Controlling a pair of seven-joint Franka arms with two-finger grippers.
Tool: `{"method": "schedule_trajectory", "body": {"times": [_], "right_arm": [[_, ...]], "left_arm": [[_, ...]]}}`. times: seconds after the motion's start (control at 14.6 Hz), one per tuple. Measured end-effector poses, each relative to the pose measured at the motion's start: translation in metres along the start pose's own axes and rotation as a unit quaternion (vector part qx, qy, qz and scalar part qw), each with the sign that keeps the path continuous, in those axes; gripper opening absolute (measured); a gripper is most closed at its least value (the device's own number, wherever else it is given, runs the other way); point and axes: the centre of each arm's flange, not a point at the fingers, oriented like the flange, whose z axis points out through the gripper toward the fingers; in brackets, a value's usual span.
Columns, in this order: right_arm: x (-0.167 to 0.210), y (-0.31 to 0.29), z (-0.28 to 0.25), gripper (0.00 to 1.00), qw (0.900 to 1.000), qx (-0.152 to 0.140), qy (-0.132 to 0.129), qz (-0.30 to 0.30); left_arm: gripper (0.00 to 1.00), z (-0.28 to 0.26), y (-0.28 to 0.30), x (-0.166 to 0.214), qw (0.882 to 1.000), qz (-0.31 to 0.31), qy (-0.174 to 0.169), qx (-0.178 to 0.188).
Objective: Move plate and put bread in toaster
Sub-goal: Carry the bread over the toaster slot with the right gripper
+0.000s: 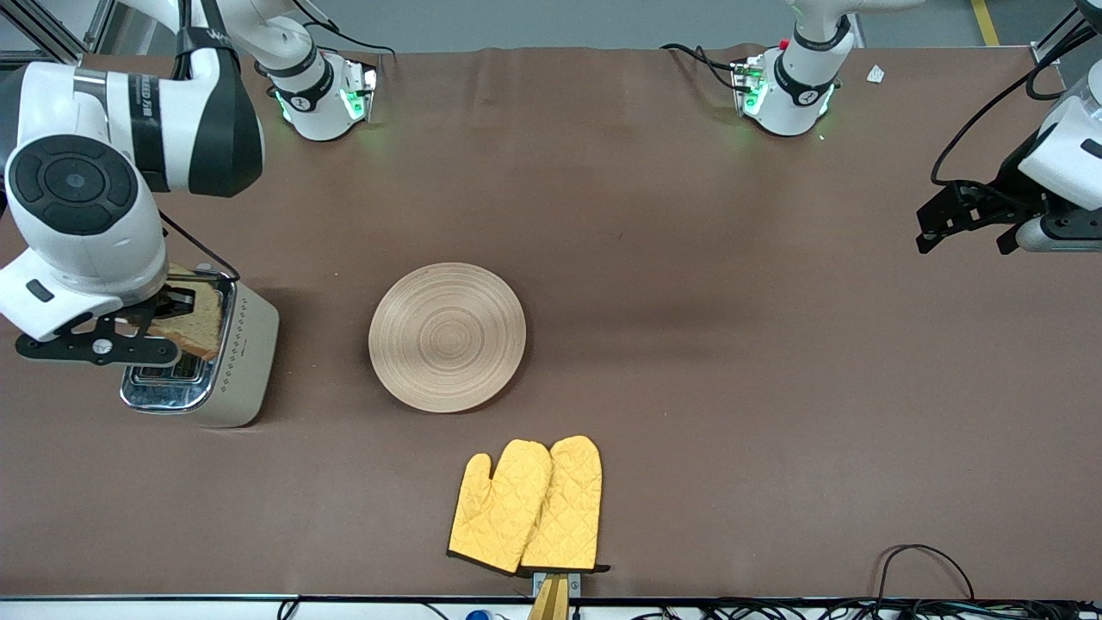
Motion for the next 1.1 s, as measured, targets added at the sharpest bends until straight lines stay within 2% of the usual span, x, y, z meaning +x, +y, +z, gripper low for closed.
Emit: {"method": "schedule_trajectory", "body": {"times": [0.14, 0.55, 0.69, 0.82, 1.1], "right_arm": [[0.003, 0.008, 0.007, 0.03, 0.999, -0.021, -0.002, 0.029], [0.005, 0.013, 0.016, 0.03, 0.99, -0.027, -0.002, 0.136], [0.009, 0.01, 0.016, 0.03, 0.988, -0.039, 0.018, 0.147], [0.015, 0.003, 0.014, 0.03, 0.985, -0.05, 0.051, 0.16], [0.014, 0.005, 0.005, 0.03, 0.964, -0.027, 0.096, 0.247]], "left_arm": [[1.0, 0.001, 0.0, 0.0, 1.0, 0.0, -0.001, 0.0], [1.0, 0.001, 0.0, 0.0, 1.0, 0.001, -0.001, 0.0], [1.0, 0.002, -0.001, 0.0, 1.0, 0.0, -0.002, 0.0], [1.0, 0.002, -0.001, 0.0, 1.0, -0.001, -0.002, 0.0], [1.0, 0.002, -0.002, 0.0, 1.0, -0.001, -0.002, 0.0]]}}
